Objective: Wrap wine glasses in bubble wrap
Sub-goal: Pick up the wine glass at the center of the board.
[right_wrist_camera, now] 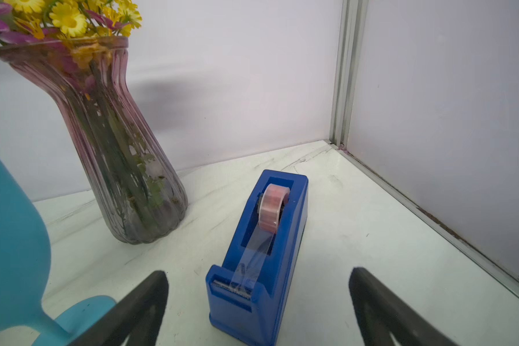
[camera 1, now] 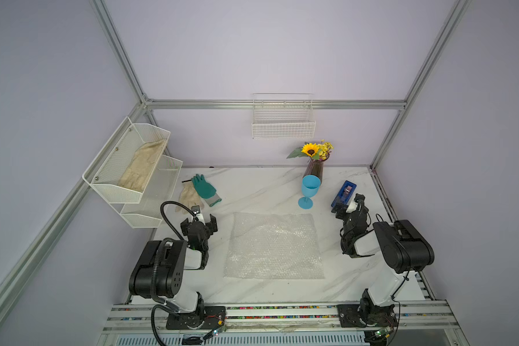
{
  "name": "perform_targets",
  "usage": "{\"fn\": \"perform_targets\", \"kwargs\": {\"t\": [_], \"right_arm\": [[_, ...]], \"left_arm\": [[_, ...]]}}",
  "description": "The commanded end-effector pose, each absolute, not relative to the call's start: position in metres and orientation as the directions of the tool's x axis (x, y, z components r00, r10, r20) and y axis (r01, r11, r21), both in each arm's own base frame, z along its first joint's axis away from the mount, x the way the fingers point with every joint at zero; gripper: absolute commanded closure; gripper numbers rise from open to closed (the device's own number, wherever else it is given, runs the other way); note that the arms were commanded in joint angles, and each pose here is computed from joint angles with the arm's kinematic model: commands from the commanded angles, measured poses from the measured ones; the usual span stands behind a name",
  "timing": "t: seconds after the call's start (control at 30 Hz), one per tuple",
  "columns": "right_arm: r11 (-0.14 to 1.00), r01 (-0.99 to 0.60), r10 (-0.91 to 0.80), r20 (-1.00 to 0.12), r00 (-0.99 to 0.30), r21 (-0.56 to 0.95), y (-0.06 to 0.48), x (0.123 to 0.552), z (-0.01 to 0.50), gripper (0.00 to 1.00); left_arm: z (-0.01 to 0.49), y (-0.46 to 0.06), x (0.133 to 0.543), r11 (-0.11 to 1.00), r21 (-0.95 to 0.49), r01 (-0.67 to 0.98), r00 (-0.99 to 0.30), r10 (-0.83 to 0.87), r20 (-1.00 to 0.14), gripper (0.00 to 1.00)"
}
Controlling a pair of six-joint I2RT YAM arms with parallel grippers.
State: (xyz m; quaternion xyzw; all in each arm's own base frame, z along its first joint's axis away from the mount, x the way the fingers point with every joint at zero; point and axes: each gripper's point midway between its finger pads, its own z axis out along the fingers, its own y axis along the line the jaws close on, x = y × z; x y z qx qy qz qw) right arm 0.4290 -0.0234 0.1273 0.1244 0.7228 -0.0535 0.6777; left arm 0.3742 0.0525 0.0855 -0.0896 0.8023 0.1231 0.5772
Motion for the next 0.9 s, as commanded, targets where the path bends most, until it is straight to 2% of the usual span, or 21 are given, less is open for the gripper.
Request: {"fn": "perform_targets", "kwargs": {"t": [0.0,0.53,0.67,0.77,0.8,0.87], "right_arm": [[0.962,0.256,0.106,-0.994,-0.011,0.1,-0.025,0.431,0.137,0.03],[0.961,0.255,0.103,-0.995,0.011,0.103,-0.026,0.427,0.143,0.03],[0.958,0.264,0.112,-0.993,0.028,0.115,-0.028,0.42,0.185,0.03],[0.851,0.402,0.306,-0.941,0.147,0.339,-0.056,0.414,0.228,0.03],[0.825,0.402,0.358,-0.918,0.173,0.397,-0.057,0.414,0.241,0.03],[0.877,0.27,0.378,-0.918,0.122,0.397,-0.033,0.421,0.272,0.03]], "left_arm": [[0.116,0.053,0.394,0.952,0.058,-0.299,-0.224,-0.011,-0.975,0.0],[0.118,0.052,0.392,0.955,0.059,-0.292,-0.215,-0.006,-0.977,0.0],[0.141,0.049,0.382,0.952,0.068,-0.299,-0.177,0.015,-0.984,0.0],[0.164,0.054,0.382,0.937,0.06,-0.344,-0.211,-0.014,-0.977,0.0],[0.169,0.056,0.383,0.928,0.064,-0.367,-0.229,-0.023,-0.973,0.0],[0.186,0.061,0.382,0.893,0.039,-0.448,-0.22,-0.068,-0.973,0.0]]}}
